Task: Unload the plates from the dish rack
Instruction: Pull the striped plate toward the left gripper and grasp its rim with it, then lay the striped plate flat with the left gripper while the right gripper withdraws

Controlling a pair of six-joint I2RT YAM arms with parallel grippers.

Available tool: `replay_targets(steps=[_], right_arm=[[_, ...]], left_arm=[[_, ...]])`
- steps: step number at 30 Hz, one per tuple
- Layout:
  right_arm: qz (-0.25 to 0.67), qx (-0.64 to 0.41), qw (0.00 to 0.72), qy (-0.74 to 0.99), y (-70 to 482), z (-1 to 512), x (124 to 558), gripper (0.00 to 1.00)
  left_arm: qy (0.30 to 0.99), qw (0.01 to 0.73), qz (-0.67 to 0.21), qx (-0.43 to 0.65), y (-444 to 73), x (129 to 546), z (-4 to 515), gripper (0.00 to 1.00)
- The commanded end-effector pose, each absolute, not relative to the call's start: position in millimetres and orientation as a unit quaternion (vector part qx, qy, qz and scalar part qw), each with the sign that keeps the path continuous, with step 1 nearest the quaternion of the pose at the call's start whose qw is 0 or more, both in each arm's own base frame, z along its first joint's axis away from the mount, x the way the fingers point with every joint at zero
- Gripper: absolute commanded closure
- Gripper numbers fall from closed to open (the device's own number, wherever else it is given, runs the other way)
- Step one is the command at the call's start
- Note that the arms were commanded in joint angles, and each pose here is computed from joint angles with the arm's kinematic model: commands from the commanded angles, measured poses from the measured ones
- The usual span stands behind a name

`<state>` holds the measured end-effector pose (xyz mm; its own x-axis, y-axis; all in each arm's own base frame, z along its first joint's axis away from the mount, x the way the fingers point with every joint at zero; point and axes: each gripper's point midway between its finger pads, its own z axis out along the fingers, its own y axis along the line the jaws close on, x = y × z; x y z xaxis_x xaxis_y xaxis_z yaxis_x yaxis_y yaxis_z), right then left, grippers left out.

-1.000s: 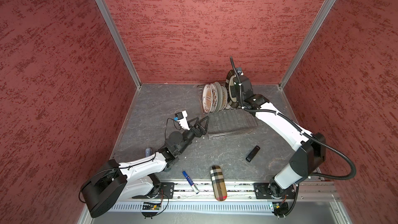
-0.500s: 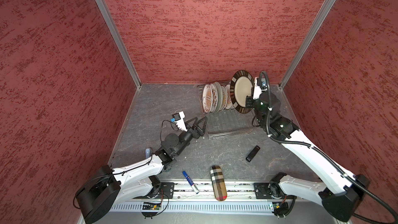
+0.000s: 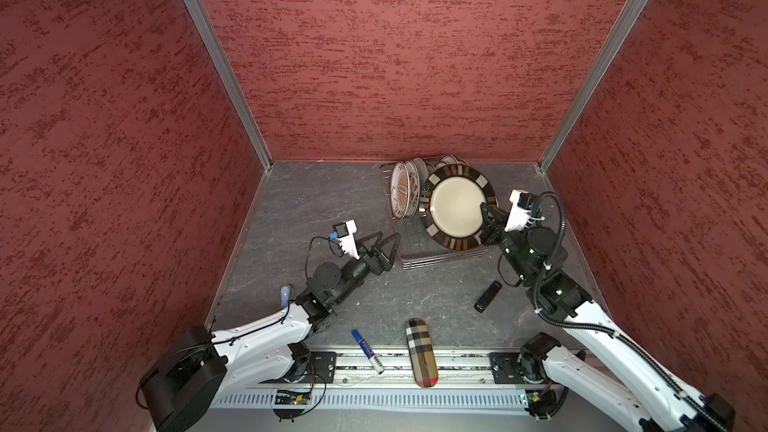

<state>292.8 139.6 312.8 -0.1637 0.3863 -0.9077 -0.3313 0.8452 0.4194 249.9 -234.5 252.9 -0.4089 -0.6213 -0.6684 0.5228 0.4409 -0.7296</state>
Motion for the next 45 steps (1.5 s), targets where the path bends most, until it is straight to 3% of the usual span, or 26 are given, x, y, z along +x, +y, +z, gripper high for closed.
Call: replay_targets(steps=[1,9,14,20,27,34,35,39,45], right_arm=[[0.457,0.036,0.692,0.557,148,398,259,1.0],[0.565,0.033,0.635,0.526,172,357,256,1.0],[0.594,0.037,0.609,0.523,185,338,268,1.0],[0.604,0.024,0.602,0.522,194,331,272,1.0],[0.576,0.045,0.629,0.52,172,324,260,1.0],[0.598,0.018,0.618,0.51,178,332,246,1.0],[0.605,0.008,0.614,0.506,180,334,243,1.0],[0.615,-0.002,0.603,0.507,184,331,238,1.0],[0.611,0.01,0.599,0.517,184,324,245,1.0]], left_arm=[[0.653,0.539,-0.532,-0.024,-237,244,252,0.01],[0.675,0.515,-0.528,0.01,-254,239,241,0.0],[0.726,0.492,-0.48,0.006,-256,248,223,0.21],[0.729,0.502,-0.466,-0.012,-250,257,223,0.26],[0.711,0.527,-0.457,-0.085,-218,257,217,0.2],[0.71,0.527,-0.464,-0.053,-238,257,229,0.05],[0.705,0.526,-0.474,-0.047,-244,257,231,0.06],[0.691,0.51,-0.512,-0.03,-259,252,235,0.29],[0.704,0.493,-0.511,-0.019,-273,253,230,0.47]])
